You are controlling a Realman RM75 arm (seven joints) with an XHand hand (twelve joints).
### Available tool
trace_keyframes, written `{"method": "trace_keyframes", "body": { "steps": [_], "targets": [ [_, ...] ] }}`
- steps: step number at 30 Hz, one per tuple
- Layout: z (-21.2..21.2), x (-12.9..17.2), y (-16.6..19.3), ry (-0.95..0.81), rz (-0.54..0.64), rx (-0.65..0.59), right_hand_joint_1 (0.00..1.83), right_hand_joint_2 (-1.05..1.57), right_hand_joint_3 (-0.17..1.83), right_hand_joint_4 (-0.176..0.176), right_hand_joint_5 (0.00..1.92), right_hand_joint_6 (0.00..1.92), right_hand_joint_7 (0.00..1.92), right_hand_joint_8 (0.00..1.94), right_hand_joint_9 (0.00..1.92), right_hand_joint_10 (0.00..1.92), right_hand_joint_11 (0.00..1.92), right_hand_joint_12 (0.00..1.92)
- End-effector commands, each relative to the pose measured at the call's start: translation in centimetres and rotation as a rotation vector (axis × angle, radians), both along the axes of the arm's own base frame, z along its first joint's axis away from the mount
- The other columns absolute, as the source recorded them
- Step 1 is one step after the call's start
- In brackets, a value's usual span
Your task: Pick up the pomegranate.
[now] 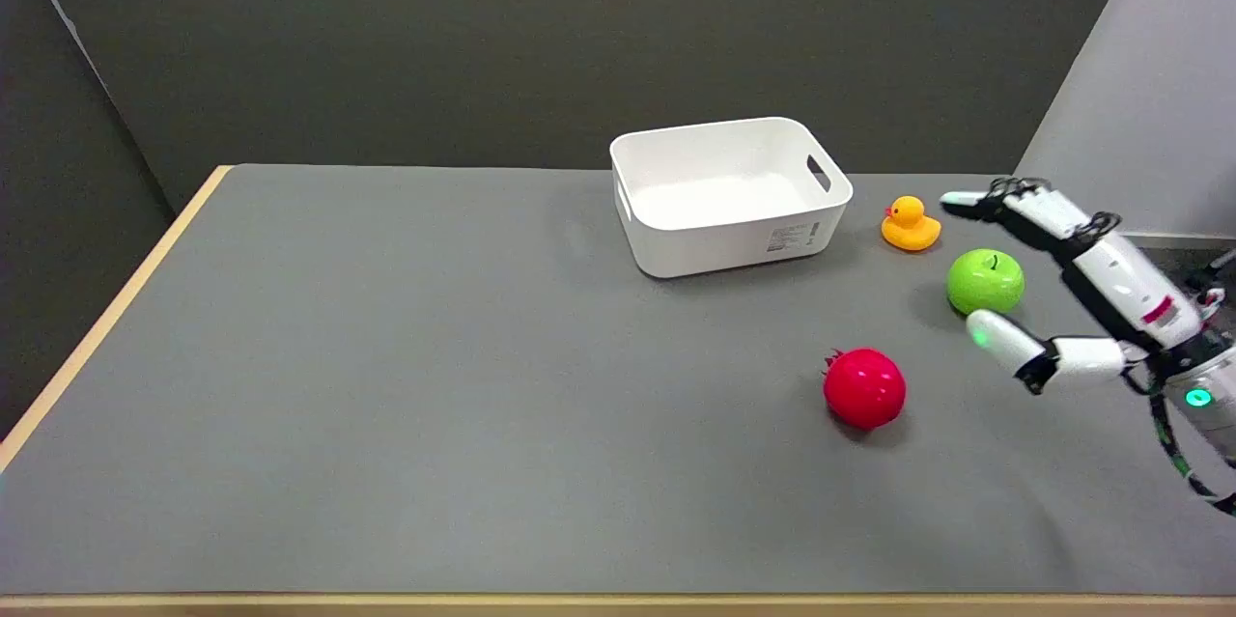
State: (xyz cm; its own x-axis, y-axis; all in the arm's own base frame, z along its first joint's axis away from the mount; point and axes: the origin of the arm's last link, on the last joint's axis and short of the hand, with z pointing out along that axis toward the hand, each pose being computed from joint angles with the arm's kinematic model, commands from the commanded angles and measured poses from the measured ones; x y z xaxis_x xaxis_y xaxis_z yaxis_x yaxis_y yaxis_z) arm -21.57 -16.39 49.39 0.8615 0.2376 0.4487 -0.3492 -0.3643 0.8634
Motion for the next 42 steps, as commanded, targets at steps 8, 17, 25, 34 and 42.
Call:
{"method": "trace_keyframes", "body": {
  "steps": [8, 17, 25, 34, 42],
  "targets": [
    [-5.6, -5.9, -2.9, 0.26, -0.074, 0.121, 0.42, 0.61, 0.97, 0.085, 0.25, 0.52, 0.37, 0.45, 0.25, 0.74, 0.12, 1.21],
    [-4.9, -8.0, -2.0, 0.289, -0.153, 0.081, 0.42, 0.6, 0.97, 0.082, 0.25, 0.53, 0.38, 0.46, 0.26, 0.76, 0.12, 1.22],
    [-4.8, -9.2, -1.2, 0.298, -0.191, 0.064, 0.42, 0.6, 0.96, 0.081, 0.25, 0.53, 0.38, 0.46, 0.26, 0.76, 0.12, 1.22],
    [-4.4, -8.6, -1.5, 0.297, -0.17, 0.056, 0.42, 0.6, 0.96, 0.078, 0.25, 0.53, 0.38, 0.46, 0.26, 0.76, 0.12, 1.22],
    [-4.6, -8.4, -2.3, 0.305, -0.164, 0.069, 0.42, 0.6, 0.96, 0.078, 0.26, 0.53, 0.38, 0.46, 0.26, 0.76, 0.12, 1.22]
  ]
}}
